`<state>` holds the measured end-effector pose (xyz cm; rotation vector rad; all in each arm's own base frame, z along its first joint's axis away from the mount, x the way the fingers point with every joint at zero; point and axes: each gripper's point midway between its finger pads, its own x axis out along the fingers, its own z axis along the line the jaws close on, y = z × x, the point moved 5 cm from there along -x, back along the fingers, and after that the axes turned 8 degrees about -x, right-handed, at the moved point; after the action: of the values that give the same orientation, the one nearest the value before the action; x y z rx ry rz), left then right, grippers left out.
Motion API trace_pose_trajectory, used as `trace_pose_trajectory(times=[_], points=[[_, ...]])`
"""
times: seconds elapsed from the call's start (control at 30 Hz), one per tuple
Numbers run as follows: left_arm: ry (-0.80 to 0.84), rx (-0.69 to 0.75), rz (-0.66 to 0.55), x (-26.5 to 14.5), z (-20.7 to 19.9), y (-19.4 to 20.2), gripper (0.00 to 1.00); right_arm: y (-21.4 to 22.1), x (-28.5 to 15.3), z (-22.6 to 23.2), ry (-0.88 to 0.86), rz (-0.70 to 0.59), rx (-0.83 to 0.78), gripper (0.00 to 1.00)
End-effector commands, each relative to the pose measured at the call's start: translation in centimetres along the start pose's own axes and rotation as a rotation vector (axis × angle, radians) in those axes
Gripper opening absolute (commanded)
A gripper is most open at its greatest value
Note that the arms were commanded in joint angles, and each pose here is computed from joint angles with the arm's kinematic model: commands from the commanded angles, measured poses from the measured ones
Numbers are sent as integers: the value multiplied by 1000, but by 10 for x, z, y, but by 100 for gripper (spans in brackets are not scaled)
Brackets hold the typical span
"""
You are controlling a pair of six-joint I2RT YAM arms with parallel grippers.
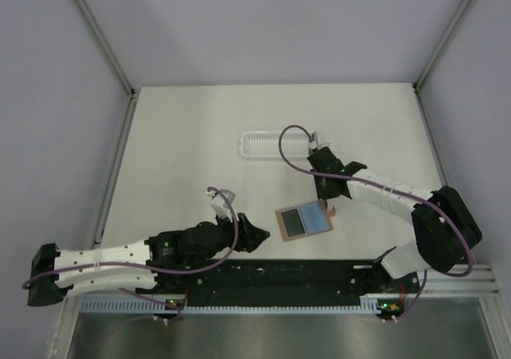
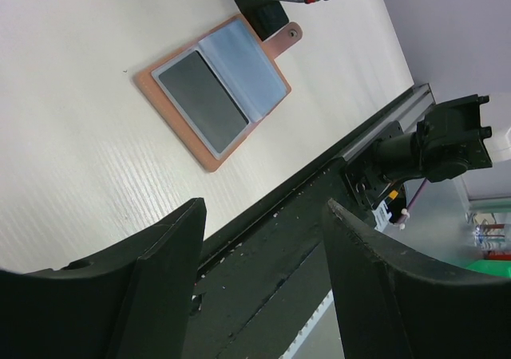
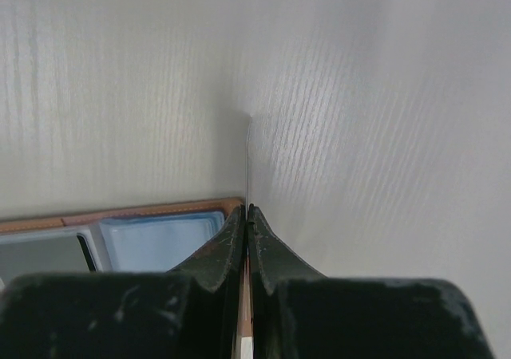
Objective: Put the credit cards into the card holder
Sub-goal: Turn over the card holder at the center of the board.
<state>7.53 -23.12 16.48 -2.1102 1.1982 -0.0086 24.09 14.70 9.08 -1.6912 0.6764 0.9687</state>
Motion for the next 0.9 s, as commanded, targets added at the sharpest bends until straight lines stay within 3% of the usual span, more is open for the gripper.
trace_pose_trajectory(times=[0.0, 0.63, 0.87], points=[[31, -13, -10, 2, -5, -2, 66, 14, -12, 2, -52, 38, 55, 0], [16, -16, -7, 2, 1, 2, 65, 31, -31, 22, -250, 28, 114, 0], [-18, 42, -20, 10, -2, -4, 66, 16, -65, -4, -138, -172, 231, 0]])
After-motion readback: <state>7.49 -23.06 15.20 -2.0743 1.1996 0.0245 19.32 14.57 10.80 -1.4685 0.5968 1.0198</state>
